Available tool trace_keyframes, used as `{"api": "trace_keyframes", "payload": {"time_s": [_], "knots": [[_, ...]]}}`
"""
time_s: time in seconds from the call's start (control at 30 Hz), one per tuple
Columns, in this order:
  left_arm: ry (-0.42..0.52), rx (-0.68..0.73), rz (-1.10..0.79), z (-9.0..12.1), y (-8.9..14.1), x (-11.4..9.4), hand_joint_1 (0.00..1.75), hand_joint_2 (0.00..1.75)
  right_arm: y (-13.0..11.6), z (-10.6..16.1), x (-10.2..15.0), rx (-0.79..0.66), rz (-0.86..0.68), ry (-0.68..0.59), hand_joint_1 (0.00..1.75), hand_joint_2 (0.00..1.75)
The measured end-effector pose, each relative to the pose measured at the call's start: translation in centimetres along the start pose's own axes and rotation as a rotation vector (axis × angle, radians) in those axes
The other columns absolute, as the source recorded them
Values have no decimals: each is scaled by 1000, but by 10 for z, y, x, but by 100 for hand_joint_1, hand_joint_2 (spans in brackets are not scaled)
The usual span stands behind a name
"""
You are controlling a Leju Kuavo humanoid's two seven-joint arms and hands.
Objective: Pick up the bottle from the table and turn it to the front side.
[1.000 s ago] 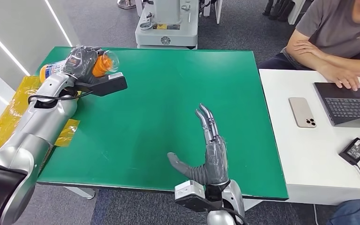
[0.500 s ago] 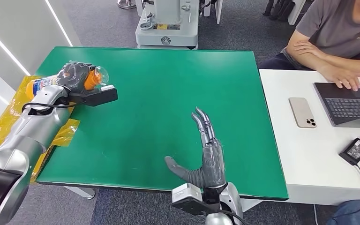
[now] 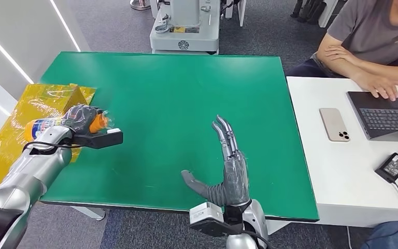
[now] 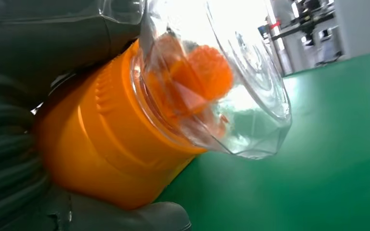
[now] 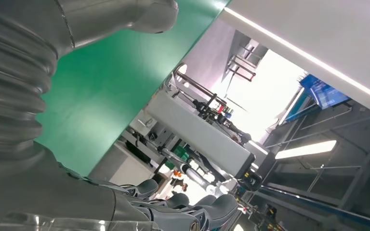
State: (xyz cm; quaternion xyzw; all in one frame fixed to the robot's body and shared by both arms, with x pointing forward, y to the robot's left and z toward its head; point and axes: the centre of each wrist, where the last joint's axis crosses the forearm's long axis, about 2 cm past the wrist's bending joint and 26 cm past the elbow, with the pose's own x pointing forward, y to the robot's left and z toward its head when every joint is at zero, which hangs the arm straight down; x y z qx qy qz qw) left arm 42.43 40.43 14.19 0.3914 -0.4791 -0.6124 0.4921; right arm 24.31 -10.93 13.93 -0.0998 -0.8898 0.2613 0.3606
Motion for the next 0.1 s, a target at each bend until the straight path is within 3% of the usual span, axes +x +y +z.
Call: {"api": "trace_keyframes", "payload": {"time_s": [0.1], "knots": [[21,-21,-20,6,-9,-6,175,175,0,-1,0,-3,2,-2,0,175]]}}
